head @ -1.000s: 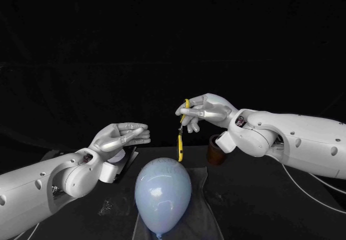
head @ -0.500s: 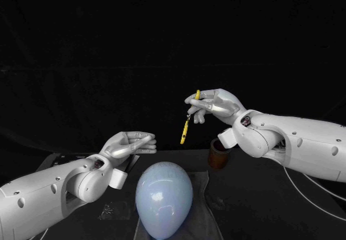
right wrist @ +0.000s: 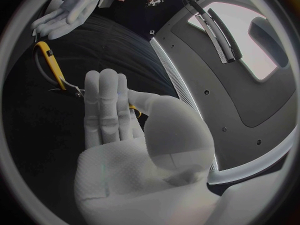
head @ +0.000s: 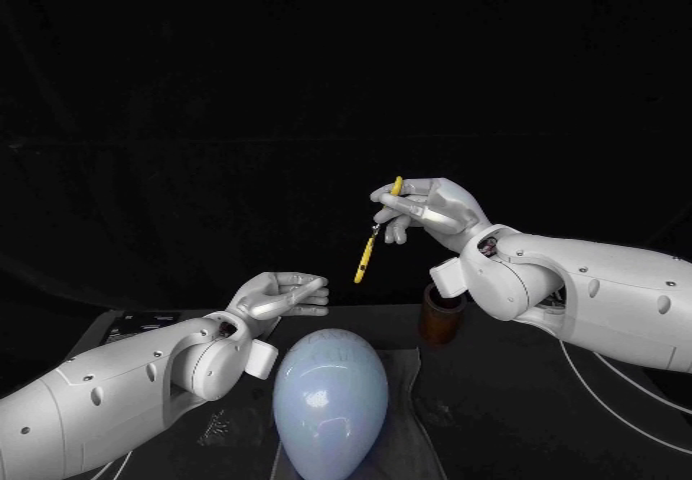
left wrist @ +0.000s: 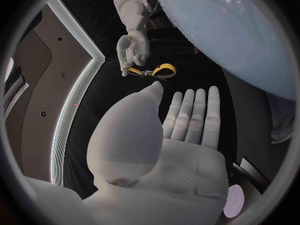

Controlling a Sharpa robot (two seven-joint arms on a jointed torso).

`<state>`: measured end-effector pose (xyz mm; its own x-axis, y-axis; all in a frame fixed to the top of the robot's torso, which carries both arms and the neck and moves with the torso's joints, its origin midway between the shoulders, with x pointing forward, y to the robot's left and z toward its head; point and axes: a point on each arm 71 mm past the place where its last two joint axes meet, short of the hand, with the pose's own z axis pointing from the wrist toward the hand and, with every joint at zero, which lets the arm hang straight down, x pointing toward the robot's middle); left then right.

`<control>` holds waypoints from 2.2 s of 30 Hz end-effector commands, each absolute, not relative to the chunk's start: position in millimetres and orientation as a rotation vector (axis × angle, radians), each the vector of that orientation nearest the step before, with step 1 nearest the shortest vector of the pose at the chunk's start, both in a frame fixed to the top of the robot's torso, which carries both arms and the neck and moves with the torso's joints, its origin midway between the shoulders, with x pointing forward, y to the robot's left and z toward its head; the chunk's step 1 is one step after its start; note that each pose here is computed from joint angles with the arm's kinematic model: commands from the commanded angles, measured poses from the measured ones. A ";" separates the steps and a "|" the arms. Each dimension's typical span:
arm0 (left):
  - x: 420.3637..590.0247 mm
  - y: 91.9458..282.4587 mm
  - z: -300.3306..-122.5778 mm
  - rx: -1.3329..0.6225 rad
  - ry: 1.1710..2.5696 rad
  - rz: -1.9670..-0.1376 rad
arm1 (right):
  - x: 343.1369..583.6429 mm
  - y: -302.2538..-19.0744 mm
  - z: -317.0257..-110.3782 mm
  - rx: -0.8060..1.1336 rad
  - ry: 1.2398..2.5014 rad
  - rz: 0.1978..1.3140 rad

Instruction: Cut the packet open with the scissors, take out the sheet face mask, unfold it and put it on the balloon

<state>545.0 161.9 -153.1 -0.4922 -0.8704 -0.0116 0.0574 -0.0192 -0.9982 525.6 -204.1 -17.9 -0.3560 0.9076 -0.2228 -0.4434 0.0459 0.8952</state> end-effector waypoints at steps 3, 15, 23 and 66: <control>551.6 153.7 -157.5 -0.895 1.573 -1.577 | 524.8 -200.1 -16.0 0.562 1.181 1.591; 557.9 135.9 -164.1 -0.986 1.661 -1.625 | 521.4 -187.8 -17.3 0.563 1.196 1.625; 555.0 121.5 -164.6 -1.083 1.709 -1.768 | 521.8 -181.3 -19.0 0.564 1.204 1.636; 545.3 106.5 -152.0 -1.097 1.670 -2.048 | 534.2 -172.1 -41.4 0.509 1.248 1.552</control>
<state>547.2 109.6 -156.4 -0.6427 -0.6701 0.3714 -0.2531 -0.2718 -0.9285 534.5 -173.6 -41.6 -0.3845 0.8970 -0.2181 -0.4184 0.0412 0.9073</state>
